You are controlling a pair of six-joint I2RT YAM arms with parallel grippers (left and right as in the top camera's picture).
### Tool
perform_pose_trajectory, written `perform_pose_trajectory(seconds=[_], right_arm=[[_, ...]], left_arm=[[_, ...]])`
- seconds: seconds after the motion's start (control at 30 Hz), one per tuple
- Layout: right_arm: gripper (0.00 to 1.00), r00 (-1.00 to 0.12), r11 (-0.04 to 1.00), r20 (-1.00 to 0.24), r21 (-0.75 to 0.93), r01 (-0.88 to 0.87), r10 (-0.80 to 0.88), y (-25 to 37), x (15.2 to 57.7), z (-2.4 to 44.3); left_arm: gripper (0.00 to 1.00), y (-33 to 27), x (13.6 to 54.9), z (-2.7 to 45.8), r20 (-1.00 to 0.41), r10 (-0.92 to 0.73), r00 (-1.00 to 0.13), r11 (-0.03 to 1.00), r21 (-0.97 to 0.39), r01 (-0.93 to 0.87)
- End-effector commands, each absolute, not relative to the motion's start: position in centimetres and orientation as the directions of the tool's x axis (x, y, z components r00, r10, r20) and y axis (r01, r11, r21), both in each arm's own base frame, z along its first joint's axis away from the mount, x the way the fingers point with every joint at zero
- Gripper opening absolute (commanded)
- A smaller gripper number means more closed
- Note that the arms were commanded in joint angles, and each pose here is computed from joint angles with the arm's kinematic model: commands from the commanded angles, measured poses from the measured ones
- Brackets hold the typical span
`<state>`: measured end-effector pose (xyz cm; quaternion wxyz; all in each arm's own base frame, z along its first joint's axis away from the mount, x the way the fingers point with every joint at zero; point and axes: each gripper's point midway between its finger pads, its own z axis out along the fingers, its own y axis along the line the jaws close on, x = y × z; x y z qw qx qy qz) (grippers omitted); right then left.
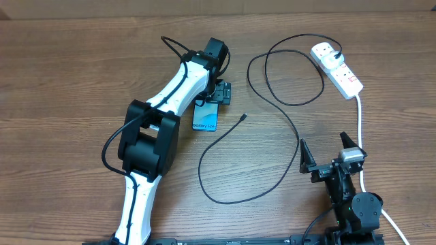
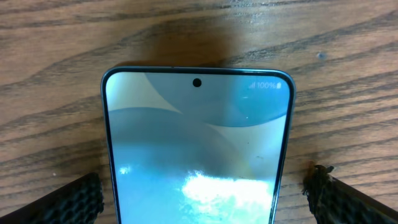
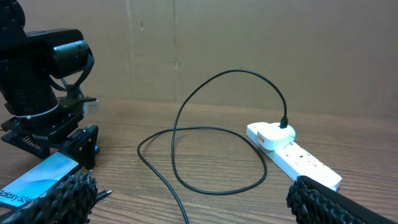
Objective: Plug charger to phone and switch on socket
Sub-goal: 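Align and close the left gripper on the phone's sides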
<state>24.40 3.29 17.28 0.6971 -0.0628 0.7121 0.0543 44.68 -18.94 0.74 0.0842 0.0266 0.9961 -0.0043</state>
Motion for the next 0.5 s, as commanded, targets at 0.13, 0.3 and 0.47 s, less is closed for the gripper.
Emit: perform_pose_trajectory(seconds=[0.13,0.3,0.47], right_arm=[[1.00,-0.016,0.987,-1.000,-0.015,-0.161,-0.018,3.25,24.41,17.10],[1.00,-0.016,0.987,-1.000,-0.015,-0.161,-0.018,3.25,24.41,17.10],[1.00,-0.016,0.987,-1.000,-0.015,-0.160,-0.018,3.24,24.41,17.10]], left_arm=[[1.00,-19.16,44.19,0.02,-0.146,0.074,-0.986,0.997,-0.003,0.075],[1.00,-19.07,44.02,-0.01,-0.139,0.074,-0.987,0.997,0.000,0.075],[1.00,-19.08,44.03,-0.01,-0.140,0.074,-0.987,0.997,-0.001,0.075]])
